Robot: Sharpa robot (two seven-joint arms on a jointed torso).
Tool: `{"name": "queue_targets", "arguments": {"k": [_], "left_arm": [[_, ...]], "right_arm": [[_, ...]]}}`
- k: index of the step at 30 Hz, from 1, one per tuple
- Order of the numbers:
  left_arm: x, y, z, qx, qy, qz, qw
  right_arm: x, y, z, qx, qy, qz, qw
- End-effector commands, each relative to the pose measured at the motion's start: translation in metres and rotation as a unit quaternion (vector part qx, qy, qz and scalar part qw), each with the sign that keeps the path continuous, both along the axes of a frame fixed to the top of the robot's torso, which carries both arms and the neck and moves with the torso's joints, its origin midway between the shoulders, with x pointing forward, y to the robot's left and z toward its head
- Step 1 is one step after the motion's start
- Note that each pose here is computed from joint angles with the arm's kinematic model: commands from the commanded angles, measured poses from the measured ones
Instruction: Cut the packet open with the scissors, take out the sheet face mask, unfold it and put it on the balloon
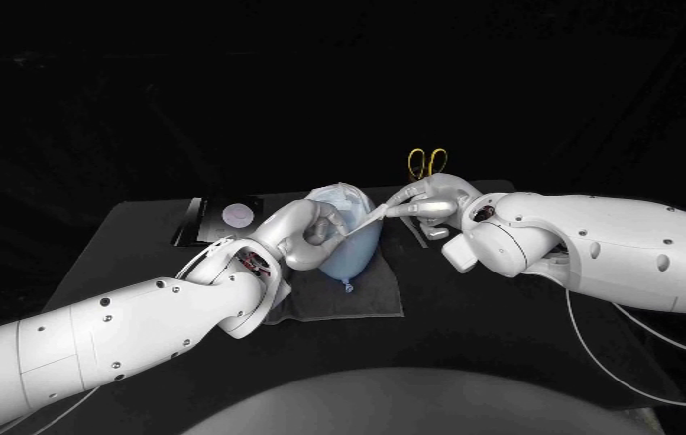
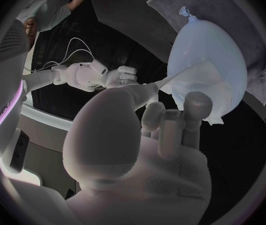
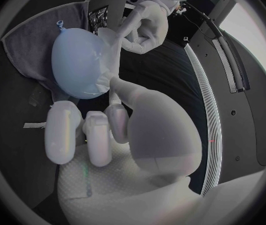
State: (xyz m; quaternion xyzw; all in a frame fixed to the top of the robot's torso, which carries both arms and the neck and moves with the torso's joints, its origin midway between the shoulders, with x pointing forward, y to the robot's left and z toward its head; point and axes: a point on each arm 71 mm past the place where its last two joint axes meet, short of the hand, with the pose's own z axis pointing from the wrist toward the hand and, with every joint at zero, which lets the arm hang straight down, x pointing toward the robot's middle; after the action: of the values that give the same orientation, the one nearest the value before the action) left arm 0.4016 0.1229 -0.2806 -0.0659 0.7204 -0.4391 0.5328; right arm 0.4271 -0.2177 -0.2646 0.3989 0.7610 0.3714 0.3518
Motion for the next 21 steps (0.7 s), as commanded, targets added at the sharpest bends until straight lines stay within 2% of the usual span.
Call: {"name": "queue_targets", "arguments": {"k": [1, 12, 21], "left_arm": [[-0.0017, -0.003, -0.0045, 0.017, 0.031, -0.031, 0.999], [-0.0048, -0.013, -0.0037, 0.016, 0.037, -0.063, 0.997], [-0.0059, -0.018, -0.0014, 0.01, 0.032, -0.067, 0.997]], "right_arm": [[-0.002, -0.003, -0.005, -0.025, 0.015, 0.012, 1.0], [-0.007, -0.002, -0.015, -0.039, 0.028, 0.007, 0.999], [-0.009, -0.005, -0.018, -0.053, 0.037, 0.008, 0.998]]}}
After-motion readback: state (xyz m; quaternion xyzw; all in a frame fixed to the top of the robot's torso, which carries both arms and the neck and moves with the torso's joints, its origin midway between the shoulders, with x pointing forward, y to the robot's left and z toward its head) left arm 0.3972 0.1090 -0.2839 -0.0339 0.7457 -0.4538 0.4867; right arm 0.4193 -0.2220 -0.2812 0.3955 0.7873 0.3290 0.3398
